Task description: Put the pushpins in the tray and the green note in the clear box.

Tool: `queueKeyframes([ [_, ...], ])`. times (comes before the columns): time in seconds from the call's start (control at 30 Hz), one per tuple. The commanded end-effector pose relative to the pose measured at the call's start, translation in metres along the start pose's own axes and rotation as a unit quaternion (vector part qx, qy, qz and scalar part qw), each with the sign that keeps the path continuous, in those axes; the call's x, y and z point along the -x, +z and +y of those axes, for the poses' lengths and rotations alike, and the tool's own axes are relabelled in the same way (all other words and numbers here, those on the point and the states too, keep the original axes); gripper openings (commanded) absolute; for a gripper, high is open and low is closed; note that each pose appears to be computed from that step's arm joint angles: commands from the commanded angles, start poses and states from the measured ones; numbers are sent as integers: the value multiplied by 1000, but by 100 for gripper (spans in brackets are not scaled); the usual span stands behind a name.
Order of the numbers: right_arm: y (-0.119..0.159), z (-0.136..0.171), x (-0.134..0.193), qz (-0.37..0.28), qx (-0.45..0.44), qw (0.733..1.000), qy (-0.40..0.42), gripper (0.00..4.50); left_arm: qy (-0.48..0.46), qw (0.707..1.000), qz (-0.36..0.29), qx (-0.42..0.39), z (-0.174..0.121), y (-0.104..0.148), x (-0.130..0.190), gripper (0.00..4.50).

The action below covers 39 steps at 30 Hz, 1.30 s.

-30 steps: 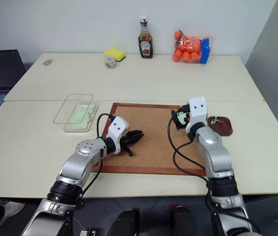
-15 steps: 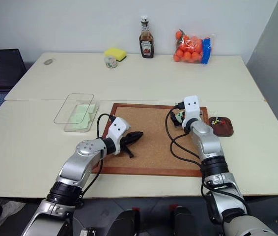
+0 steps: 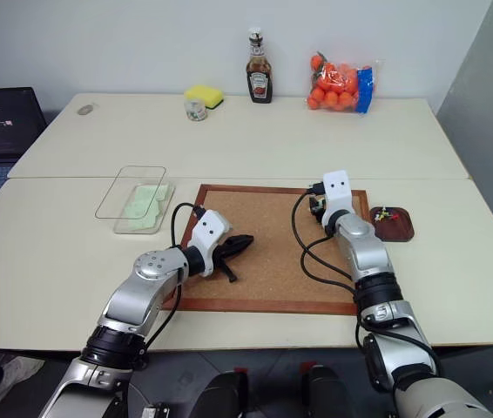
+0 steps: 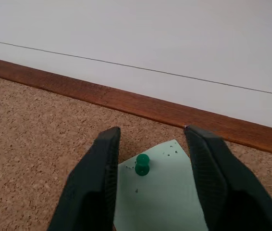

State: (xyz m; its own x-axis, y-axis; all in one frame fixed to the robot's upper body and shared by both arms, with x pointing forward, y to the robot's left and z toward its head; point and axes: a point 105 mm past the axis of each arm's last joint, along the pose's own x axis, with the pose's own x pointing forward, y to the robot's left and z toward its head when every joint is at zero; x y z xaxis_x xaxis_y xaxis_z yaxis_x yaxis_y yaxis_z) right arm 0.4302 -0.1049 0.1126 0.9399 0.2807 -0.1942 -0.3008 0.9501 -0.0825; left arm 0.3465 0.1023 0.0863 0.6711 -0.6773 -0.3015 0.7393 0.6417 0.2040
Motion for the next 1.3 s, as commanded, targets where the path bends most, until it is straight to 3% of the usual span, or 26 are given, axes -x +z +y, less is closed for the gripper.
queueKeyframes([
  [0.03, 8, 5, 2, -19, 9, 1000, 10, 124, -11, 1000, 26, 3, -8, -14, -2, 0],
  [0.2, 7, 6, 2, -16, 5, 1000, 13, 20, -8, 1000, 25, 1, -7, -14, -3, 0],
  [0.27, 10, 6, 2, -24, 1, 1000, 13, 2, -8, 1000, 26, 1, -7, -14, -3, 0],
  [0.77, 54, 17, 10, -113, -13, 993, 39, 2, -9, 999, 34, -2, -8, -19, -1, 0],
  [1.13, 66, 15, 18, -141, -7, 989, 38, 2, -12, 999, 34, -4, -10, -19, 0, 0],
  [1.3, 70, 0, 46, -161, 24, 986, 29, 2, -13, 999, 32, -3, -12, -19, 0, 0],
])
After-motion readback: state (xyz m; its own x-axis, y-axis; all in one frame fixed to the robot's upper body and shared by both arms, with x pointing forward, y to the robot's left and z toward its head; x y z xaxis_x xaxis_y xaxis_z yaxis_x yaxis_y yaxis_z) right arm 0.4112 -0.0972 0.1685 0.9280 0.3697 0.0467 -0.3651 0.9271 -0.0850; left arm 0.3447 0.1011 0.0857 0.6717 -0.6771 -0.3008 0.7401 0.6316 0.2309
